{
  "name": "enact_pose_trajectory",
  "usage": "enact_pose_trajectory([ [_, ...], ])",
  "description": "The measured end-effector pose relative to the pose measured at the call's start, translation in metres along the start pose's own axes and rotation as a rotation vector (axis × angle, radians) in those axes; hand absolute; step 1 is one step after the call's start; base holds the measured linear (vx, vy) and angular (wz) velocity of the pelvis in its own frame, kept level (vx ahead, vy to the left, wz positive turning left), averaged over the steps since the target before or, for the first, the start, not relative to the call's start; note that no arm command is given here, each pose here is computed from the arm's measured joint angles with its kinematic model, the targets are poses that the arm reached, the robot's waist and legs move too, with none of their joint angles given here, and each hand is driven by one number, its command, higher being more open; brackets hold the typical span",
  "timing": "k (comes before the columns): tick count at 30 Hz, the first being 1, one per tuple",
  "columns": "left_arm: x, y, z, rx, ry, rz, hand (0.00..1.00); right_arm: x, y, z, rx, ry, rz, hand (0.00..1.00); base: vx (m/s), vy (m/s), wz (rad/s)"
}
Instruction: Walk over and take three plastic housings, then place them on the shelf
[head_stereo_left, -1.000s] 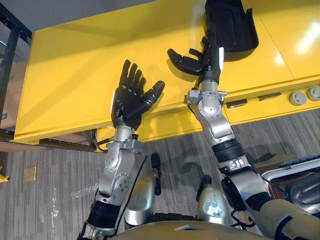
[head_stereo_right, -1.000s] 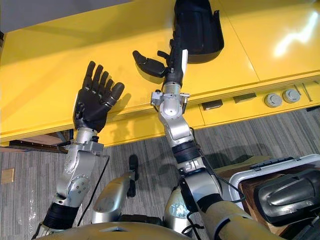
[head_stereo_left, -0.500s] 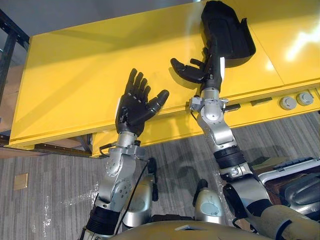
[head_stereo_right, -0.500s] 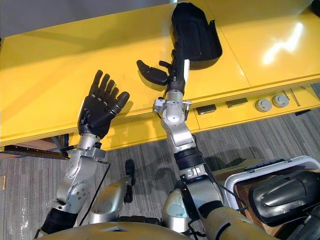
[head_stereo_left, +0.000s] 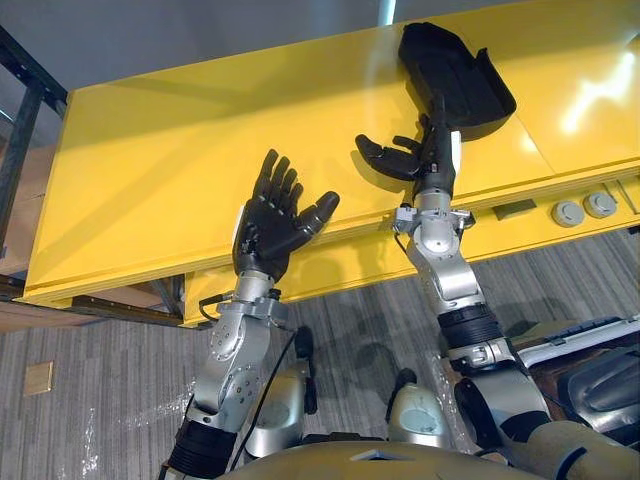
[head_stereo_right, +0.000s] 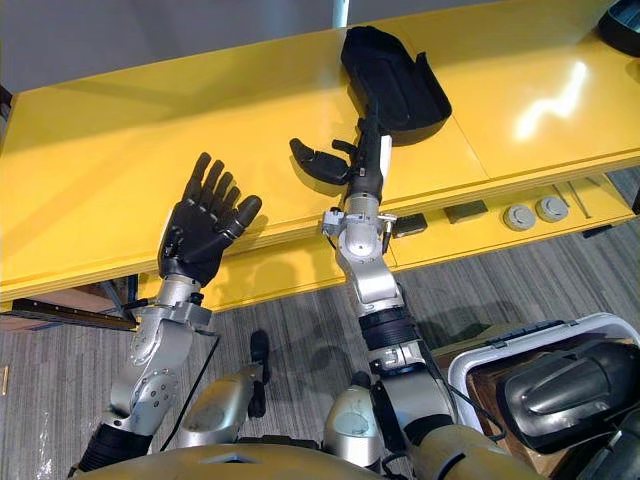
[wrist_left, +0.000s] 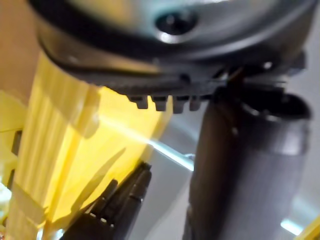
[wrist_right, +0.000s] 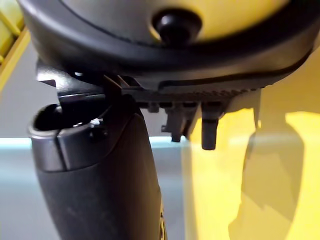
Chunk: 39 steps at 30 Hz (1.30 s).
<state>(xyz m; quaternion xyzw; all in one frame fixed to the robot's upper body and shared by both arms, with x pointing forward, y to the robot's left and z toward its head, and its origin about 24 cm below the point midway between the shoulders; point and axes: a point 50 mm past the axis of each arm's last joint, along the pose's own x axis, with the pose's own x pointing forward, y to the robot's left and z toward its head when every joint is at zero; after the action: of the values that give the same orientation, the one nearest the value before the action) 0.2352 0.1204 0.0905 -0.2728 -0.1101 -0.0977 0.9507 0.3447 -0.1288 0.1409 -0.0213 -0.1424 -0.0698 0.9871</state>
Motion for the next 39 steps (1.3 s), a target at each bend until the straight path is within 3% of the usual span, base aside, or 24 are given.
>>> enact_pose_trajectory([
  [6, -0.004, 0.002, -0.002, 0.001, 0.011, -0.008, 1.00, -0.014, -0.005, -0.008, -0.023, -0.008, 0.128, 1.00, 0.01, -0.010, 0.00],
  [16, -0.021, 0.011, 0.018, 0.045, -0.060, 0.032, 1.00, -0.069, -0.019, 0.008, 0.128, -0.155, 0.215, 1.00, 0.04, -0.016, -0.04],
  [23, -0.022, -0.013, 0.034, 0.028, -0.144, -0.162, 1.00, -0.108, -0.055, -0.012, 0.135, -0.068, 0.008, 1.00, 0.03, -0.001, -0.34],
  [28, -0.025, -0.043, 0.018, -0.072, -0.086, -0.324, 1.00, -0.153, -0.091, -0.028, 0.088, 0.057, -0.220, 1.00, 0.05, 0.013, -0.82],
  [34, -0.016, -0.074, -0.003, -0.096, -0.004, -0.448, 1.00, -0.193, -0.126, -0.034, 0.005, 0.120, -0.369, 1.00, 0.04, -0.022, -0.86],
  [39, -0.009, -0.086, -0.007, -0.037, -0.001, -0.469, 1.00, -0.205, -0.127, -0.034, 0.193, 0.106, -0.412, 1.00, 0.02, -0.053, -0.56],
])
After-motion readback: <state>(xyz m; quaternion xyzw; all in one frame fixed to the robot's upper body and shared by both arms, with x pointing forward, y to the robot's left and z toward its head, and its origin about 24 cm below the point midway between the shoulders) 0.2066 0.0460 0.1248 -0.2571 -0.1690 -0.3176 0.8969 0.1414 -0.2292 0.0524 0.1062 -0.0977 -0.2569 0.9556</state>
